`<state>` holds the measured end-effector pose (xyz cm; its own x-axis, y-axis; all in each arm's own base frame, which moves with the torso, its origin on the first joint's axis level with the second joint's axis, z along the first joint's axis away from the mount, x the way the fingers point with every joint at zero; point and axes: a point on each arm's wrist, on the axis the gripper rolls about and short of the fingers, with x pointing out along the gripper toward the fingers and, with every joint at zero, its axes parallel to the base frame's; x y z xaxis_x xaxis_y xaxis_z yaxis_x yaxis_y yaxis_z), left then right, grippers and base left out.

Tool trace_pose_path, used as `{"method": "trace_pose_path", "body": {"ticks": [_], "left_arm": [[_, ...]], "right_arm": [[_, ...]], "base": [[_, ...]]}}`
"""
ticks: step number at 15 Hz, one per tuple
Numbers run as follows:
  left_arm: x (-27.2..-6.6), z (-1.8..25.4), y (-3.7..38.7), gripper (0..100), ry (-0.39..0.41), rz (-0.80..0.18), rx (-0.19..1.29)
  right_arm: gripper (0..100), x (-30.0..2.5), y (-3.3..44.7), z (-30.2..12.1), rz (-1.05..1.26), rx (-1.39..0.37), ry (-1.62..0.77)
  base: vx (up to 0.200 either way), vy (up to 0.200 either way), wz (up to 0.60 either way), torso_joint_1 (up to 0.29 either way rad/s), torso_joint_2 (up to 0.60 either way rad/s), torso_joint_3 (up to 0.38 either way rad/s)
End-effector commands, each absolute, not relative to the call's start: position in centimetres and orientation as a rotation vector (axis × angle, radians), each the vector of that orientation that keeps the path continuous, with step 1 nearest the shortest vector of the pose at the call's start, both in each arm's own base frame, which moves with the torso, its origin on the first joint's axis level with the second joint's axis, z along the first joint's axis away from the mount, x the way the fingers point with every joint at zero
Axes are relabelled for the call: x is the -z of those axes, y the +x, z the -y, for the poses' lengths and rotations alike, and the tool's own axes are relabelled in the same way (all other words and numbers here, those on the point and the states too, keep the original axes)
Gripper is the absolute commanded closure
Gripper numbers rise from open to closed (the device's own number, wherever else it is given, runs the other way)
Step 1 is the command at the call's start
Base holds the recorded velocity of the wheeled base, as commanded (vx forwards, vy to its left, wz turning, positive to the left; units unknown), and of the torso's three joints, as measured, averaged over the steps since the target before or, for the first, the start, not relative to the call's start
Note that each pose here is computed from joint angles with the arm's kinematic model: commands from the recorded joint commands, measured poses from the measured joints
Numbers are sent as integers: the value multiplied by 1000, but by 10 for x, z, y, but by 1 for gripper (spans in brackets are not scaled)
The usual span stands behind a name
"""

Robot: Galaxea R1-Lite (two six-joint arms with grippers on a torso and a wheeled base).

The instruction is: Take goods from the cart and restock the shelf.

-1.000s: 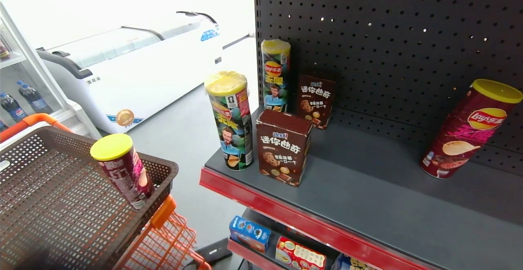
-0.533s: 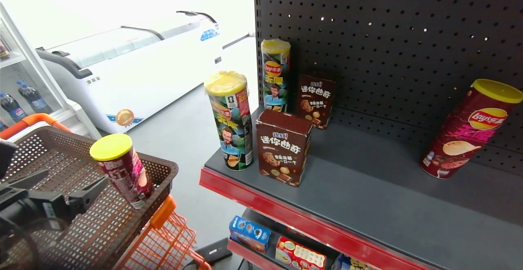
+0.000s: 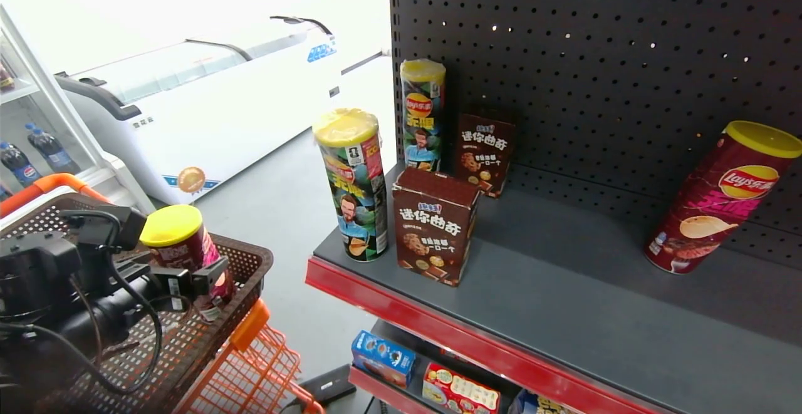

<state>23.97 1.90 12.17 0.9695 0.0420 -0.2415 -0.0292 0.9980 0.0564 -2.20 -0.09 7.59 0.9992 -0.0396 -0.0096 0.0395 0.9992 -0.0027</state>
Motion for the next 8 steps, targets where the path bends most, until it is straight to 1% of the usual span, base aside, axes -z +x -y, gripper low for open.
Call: {"method": "trace_pose_path", "body": {"ticks": [1,2,5,8], "left_arm": [[-103,-24,265,0,54,-271,-44],[-102,-24,270,0,55,-261,-44],[-93,-25,277,0,52,-270,-45],[-91,-26,287,0,49,-253,-47]], "right_arm": [[0,-76,-22,1,-11,40,-2],[0,-76,-22,1,-11,40,-2],[0,-76,-22,1,-11,40,-2],[0,-76,-22,1,-11,40,-2]], "base": [[0,0,0,0,0,0],[0,0,0,0,0,0],[0,0,0,0,0,0],[0,0,0,0,0,0]]}}
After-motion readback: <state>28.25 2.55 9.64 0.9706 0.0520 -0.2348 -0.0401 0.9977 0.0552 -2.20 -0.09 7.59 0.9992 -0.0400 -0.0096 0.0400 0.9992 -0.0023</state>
